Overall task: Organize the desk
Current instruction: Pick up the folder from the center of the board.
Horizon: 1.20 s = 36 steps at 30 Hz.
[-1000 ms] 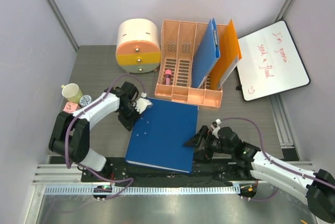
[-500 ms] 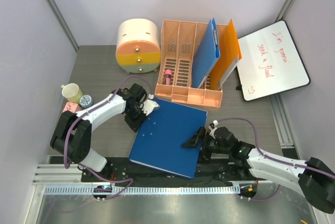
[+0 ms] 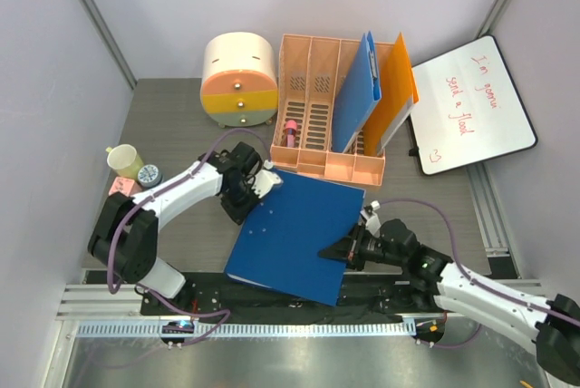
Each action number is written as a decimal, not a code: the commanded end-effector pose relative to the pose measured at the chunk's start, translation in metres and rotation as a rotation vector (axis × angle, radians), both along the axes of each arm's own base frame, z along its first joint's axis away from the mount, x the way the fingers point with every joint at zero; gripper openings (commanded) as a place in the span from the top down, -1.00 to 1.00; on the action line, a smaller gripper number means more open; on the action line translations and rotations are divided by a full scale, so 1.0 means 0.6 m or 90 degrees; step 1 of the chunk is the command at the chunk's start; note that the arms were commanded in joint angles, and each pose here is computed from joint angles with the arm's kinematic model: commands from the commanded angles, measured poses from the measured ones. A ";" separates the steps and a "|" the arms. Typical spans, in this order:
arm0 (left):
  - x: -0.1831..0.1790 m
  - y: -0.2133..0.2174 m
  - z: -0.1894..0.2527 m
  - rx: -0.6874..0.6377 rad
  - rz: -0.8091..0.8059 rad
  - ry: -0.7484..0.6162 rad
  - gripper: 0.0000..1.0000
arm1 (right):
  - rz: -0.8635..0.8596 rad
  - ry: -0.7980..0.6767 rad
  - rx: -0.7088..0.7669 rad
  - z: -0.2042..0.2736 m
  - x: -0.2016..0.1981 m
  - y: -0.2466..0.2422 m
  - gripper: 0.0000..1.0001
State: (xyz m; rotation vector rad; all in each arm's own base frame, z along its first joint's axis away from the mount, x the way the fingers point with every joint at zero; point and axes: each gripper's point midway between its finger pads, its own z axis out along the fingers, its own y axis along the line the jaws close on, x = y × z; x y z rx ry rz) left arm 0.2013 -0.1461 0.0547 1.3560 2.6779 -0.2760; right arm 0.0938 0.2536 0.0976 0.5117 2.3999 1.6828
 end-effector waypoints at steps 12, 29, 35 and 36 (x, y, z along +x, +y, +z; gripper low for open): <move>0.159 -0.038 0.372 -0.233 0.084 -0.343 0.53 | 0.046 -0.220 -0.316 0.233 0.042 -0.067 0.98; 0.232 -0.093 0.280 -0.282 0.161 -0.296 0.59 | -0.181 -0.648 -0.356 0.556 0.154 -0.143 0.98; 0.267 -0.131 0.238 -0.300 0.188 -0.233 0.65 | -0.288 -0.760 -0.354 0.586 0.195 -0.152 0.98; 0.267 -0.137 0.236 -0.308 0.185 -0.222 0.66 | -0.274 -0.762 -0.356 0.585 0.203 -0.137 0.98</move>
